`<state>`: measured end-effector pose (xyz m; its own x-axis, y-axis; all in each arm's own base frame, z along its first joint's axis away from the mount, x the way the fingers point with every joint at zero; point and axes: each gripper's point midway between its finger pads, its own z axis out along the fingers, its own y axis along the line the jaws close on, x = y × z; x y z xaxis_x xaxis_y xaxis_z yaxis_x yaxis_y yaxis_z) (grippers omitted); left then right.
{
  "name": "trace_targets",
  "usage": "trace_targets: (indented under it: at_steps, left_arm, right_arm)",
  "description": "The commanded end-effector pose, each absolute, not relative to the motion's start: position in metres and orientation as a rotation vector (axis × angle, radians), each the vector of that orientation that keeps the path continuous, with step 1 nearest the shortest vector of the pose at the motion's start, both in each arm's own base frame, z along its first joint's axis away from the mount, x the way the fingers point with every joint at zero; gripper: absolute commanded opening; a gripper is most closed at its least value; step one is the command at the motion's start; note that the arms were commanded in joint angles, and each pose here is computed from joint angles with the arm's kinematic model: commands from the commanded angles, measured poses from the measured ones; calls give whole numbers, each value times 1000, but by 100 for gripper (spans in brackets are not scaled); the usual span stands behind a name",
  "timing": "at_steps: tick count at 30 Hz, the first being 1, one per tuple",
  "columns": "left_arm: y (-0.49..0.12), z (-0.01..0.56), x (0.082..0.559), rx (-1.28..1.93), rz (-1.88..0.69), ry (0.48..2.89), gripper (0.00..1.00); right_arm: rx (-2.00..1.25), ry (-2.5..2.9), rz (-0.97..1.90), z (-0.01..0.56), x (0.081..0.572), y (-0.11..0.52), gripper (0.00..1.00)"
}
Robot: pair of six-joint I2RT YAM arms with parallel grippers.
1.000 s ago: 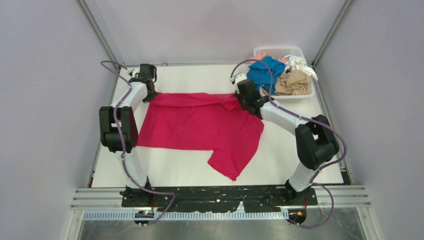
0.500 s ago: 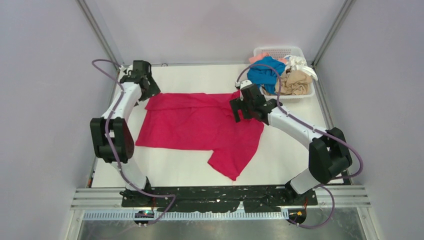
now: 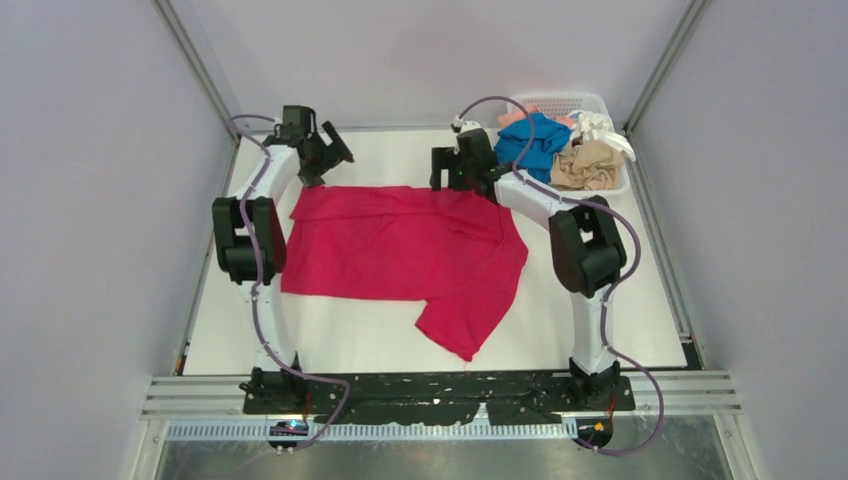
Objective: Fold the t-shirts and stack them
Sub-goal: Fold the flattened tshirt in 1/3 of the way
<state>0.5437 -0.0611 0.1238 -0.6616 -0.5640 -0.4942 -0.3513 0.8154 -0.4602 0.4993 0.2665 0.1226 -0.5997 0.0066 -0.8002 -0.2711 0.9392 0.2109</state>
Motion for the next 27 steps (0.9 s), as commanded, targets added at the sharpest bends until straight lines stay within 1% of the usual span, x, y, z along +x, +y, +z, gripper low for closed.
trace_targets:
  at_steps: [1, 2, 3, 4, 5, 10, 12, 20, 27]
  left_arm:
    - [-68, 123, 553, -756, -547, 2326, 99]
    - [-69, 118, 553, -768, -549, 2331, 99]
    - [-68, 112, 550, -794, -544, 2338, 99]
    - [-66, 104, 547, -822, -538, 2349, 99]
    - [-65, 97, 545, -846, -536, 2358, 99]
    - [-61, 66, 525, -955, -517, 2415, 99]
    - [-37, 58, 516, -1056, -472, 2401, 99]
    - [-5, 52, 482, -1171, -287, 2389, 99]
    - [-1, 47, 474, -1184, -266, 2404, 99]
  right_arm:
    - [-94, 2195, 527, 116, 526, 271, 95]
    - [-92, 2198, 560, 117, 528, 276, 95]
    - [-81, 2240, 555, 100, 528, 274, 95]
    - [-72, 2258, 546, 97, 529, 273, 95]
    - [-53, 2283, 529, 86, 532, 267, 95]
    - [36, 2344, 469, 68, 537, 230, 95]
    - [62, 2336, 460, 67, 541, 215, 95]
    - [184, 2304, 434, 63, 556, 166, 95]
    - [234, 2273, 363, 66, 563, 136, 95]
